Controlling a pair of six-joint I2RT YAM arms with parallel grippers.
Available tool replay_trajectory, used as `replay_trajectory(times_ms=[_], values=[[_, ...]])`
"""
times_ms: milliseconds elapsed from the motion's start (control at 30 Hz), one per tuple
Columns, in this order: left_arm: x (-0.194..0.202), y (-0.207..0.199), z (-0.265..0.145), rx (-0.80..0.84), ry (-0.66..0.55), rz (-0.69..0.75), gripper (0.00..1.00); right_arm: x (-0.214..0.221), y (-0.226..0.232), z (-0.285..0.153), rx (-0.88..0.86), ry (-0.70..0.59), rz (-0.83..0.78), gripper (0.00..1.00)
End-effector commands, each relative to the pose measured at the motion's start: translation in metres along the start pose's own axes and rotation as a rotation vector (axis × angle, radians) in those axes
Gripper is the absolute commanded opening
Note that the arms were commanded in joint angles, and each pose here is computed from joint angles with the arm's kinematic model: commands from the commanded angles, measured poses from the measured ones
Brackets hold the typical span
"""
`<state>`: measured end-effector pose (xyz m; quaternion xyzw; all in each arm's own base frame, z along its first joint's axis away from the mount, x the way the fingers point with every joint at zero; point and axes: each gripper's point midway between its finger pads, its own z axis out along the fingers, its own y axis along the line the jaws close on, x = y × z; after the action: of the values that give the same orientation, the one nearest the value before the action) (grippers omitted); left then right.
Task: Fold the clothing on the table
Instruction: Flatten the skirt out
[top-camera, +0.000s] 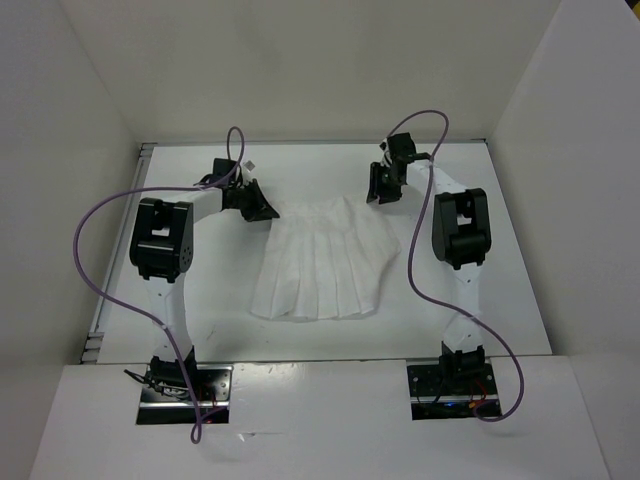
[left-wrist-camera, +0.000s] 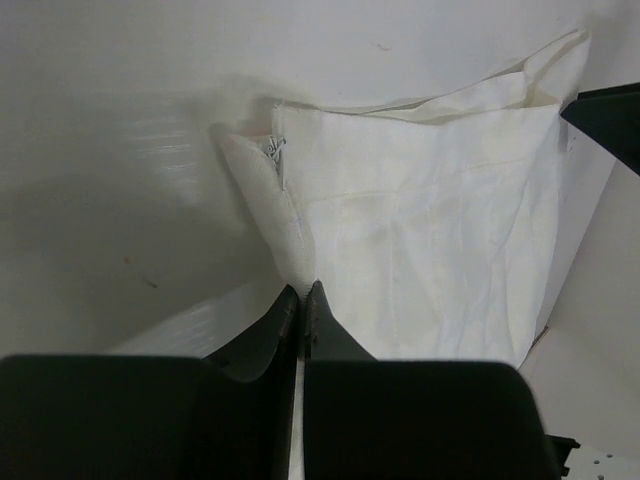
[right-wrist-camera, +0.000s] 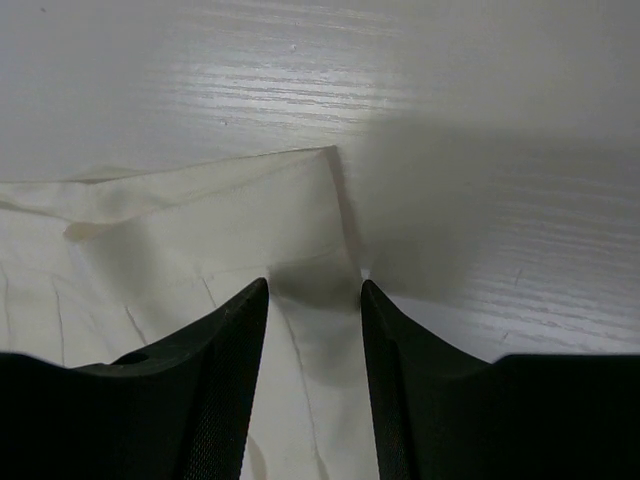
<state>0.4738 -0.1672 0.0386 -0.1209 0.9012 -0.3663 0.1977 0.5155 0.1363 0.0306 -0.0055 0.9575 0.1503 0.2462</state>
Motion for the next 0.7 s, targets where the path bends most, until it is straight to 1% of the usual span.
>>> replay_trajectory(times_ms=[0, 300, 333, 433, 500, 533, 567, 600, 633, 667], values=[[-0.010, -0.021, -0.008, 0.050, -0.013, 0.070, 0.00, -0.025, 0.003, -0.007, -0.024, -0.056, -0.024, 0.48], [-0.006, -0.020, -0.002, 0.073, 0.020, 0.059, 0.00, -0.021, 0.003, 0.011, -0.049, -0.040, -0.023, 0.48], [-0.006, -0.019, -0.002, 0.073, 0.020, 0.068, 0.00, -0.026, 0.006, 0.010, -0.063, -0.056, -0.027, 0.48], [-0.005, -0.021, -0.002, 0.082, 0.026, 0.069, 0.00, -0.021, 0.007, 0.019, -0.085, -0.036, -0.033, 0.47], [-0.005, -0.021, -0.002, 0.082, 0.026, 0.069, 0.00, -0.016, 0.010, 0.026, -0.115, -0.015, -0.031, 0.41], [-0.005, -0.021, -0.002, 0.082, 0.026, 0.069, 0.00, -0.010, 0.011, 0.031, -0.131, 0.001, -0.027, 0.37], [-0.003, -0.020, -0.002, 0.078, 0.032, 0.063, 0.00, -0.013, 0.015, 0.029, -0.152, -0.003, -0.030, 0.31], [-0.003, -0.020, -0.002, 0.078, 0.032, 0.072, 0.00, -0.011, 0.013, 0.031, -0.168, 0.007, -0.020, 0.11], [-0.003, -0.020, -0.002, 0.078, 0.032, 0.072, 0.00, -0.009, 0.023, 0.029, -0.225, 0.018, -0.021, 0.02], [-0.004, -0.018, -0.002, 0.070, 0.027, 0.072, 0.00, -0.007, 0.020, 0.026, -0.240, 0.030, 0.003, 0.00]])
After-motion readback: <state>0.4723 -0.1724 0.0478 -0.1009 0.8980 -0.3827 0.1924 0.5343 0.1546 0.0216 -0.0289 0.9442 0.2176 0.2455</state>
